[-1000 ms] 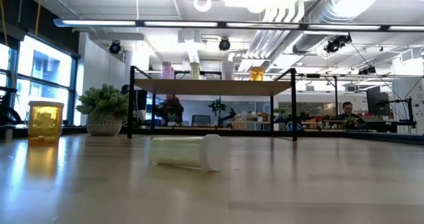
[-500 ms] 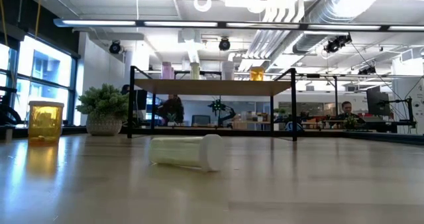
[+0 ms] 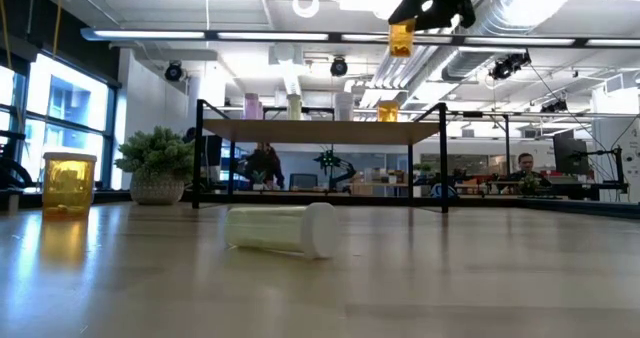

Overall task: Pick and place medicine bottles onto shelf by color
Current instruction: Put the bottom orange pill bottle aligned with the other orange pill bottle on the shelf

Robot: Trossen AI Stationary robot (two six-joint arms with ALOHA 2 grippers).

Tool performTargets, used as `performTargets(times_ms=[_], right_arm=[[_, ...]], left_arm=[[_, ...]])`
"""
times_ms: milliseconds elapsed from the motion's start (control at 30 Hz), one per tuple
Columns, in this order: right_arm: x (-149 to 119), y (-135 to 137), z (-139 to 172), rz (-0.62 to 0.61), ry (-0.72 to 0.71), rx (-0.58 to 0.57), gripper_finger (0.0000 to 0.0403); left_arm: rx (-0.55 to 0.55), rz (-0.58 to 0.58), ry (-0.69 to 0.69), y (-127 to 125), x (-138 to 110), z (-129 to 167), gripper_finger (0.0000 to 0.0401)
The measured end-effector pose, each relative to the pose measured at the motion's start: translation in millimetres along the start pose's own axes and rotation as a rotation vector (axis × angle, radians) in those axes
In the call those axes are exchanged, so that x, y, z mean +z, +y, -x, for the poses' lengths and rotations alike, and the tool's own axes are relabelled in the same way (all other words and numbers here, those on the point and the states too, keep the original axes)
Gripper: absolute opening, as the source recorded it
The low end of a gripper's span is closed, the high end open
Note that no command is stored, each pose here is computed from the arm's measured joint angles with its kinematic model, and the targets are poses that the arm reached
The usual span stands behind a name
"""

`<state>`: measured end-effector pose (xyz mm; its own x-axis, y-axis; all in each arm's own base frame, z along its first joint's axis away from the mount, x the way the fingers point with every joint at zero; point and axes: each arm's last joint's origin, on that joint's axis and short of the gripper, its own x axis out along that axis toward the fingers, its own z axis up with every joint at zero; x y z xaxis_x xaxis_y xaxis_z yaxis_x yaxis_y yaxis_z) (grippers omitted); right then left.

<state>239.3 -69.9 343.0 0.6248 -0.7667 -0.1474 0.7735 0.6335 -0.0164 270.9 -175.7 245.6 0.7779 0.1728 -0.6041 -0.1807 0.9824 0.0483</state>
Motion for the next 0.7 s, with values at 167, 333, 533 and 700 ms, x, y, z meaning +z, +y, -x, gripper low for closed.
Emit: performTargets(times_ms=[167, 333, 533, 700], right_arm=[[-3.3, 0.9, 0.1, -0.005, 0.032, 0.036, 0.0205], [-12.2, 1.7, -2.1, 0.005, 0.086, 0.029, 0.0205], [-38.5, 5.3, -8.6, 0.037, 0.149, 0.03, 0.0205], [-36.7, 5.8, -9.0, 0.022, 0.123, 0.035, 0.0205]], left_arm=[[0.0, 0.006, 0.0, -0.1, 0.0, 0.0, 0.0227], [0.0, 0.007, 0.0, 0.1, 0.1, 0.1, 0.0227], [0.0, 0.007, 0.0, -0.1, 0.0, 0.0, 0.0227], [0.0, 0.007, 0.0, 0.0, 0.1, 0.0, 0.0227]])
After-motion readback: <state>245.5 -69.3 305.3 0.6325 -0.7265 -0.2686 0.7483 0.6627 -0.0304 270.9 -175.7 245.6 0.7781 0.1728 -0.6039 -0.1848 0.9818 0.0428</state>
